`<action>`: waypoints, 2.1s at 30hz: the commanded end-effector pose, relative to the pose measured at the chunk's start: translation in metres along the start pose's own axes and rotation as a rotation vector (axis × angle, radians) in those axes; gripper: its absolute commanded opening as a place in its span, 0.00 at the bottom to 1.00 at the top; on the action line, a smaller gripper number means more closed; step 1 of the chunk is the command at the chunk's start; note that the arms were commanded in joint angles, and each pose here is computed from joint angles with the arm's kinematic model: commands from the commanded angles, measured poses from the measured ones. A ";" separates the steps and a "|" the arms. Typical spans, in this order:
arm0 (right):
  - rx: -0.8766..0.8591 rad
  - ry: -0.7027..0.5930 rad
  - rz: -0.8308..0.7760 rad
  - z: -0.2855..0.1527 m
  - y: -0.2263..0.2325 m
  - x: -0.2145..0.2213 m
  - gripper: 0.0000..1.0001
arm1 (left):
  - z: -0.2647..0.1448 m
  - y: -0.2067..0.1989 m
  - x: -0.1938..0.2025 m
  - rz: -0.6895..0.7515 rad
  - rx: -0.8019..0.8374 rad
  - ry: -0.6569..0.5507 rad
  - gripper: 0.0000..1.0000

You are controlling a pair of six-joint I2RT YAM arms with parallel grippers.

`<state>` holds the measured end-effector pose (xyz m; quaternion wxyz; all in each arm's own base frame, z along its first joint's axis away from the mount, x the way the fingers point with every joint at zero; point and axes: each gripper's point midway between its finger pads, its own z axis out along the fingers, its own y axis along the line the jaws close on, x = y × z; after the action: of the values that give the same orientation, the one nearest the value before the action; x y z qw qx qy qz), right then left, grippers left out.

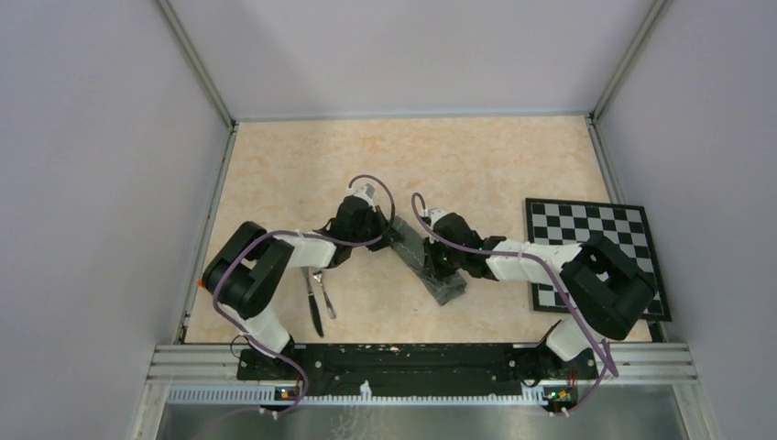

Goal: Fold the napkin into a case and place the utensils inside
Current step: Smooth out the smaller rectangle-folded napkin at the center of the board.

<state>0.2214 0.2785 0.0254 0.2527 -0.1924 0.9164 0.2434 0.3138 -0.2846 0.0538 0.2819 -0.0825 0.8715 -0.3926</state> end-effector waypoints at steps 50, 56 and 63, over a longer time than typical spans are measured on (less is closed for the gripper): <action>-0.258 0.082 0.337 -0.036 -0.008 0.049 0.31 | 0.012 0.082 0.014 0.056 -0.126 0.105 0.00; -0.166 0.027 0.228 -0.057 -0.011 0.028 0.33 | 0.009 0.046 -0.004 0.135 -0.037 0.129 0.02; -0.212 -0.084 0.097 -0.059 0.008 -0.048 0.36 | -0.011 -0.029 -0.025 0.191 0.199 0.166 0.28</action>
<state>0.2048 0.2469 0.0726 0.2143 -0.1267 0.9002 0.3574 0.3230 -0.2782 0.0444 0.2374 0.0155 0.8791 -0.4130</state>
